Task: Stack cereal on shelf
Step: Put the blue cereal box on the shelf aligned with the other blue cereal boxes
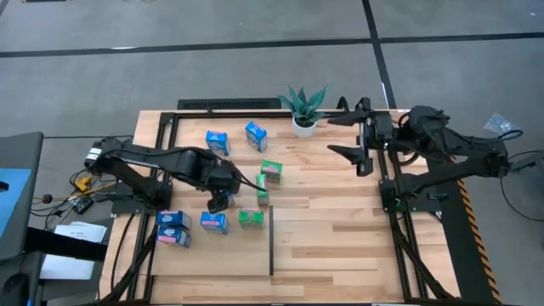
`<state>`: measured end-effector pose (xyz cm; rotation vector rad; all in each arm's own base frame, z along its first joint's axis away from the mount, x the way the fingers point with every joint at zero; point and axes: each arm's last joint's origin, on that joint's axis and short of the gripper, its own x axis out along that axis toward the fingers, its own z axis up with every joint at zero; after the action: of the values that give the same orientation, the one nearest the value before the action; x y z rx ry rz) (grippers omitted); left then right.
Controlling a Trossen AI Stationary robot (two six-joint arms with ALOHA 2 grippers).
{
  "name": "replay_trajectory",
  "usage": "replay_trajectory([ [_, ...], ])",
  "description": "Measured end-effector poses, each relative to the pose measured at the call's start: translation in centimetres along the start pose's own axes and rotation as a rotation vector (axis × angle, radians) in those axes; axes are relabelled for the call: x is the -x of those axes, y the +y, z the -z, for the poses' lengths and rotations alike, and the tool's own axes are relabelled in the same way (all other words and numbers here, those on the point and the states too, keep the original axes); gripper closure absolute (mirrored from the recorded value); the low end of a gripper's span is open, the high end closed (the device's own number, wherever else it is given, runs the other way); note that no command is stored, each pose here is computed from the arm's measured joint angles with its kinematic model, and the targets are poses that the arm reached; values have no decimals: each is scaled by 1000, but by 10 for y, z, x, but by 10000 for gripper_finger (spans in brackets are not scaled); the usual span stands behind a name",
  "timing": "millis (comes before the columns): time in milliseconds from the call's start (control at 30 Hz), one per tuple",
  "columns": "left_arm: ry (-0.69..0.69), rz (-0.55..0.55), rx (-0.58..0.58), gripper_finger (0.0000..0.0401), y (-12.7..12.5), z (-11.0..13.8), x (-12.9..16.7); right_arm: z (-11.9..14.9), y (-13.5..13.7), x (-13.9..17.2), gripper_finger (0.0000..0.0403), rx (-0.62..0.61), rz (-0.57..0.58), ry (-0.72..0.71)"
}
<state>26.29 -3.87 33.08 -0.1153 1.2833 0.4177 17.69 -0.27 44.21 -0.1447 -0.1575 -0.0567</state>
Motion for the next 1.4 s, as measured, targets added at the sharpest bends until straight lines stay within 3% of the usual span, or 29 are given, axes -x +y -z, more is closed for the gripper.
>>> replay_trajectory([
  [267, -13, -76, 78, 1, 0, -7, -10, 6, 1, -3, 85, -48, -10, 56],
  [500, 76, -70, 183, 1, 2, -17, -30, 6, 1, -3, 85, -44, -6, 54],
  [900, 113, -73, 71, 1, -3, -23, -44, 3, -11, -3, 85, -94, 83, 10],
  [1400, 166, -33, 57, 1, -2, -18, -63, 7, -23, -5, 85, -111, 148, 28],
])
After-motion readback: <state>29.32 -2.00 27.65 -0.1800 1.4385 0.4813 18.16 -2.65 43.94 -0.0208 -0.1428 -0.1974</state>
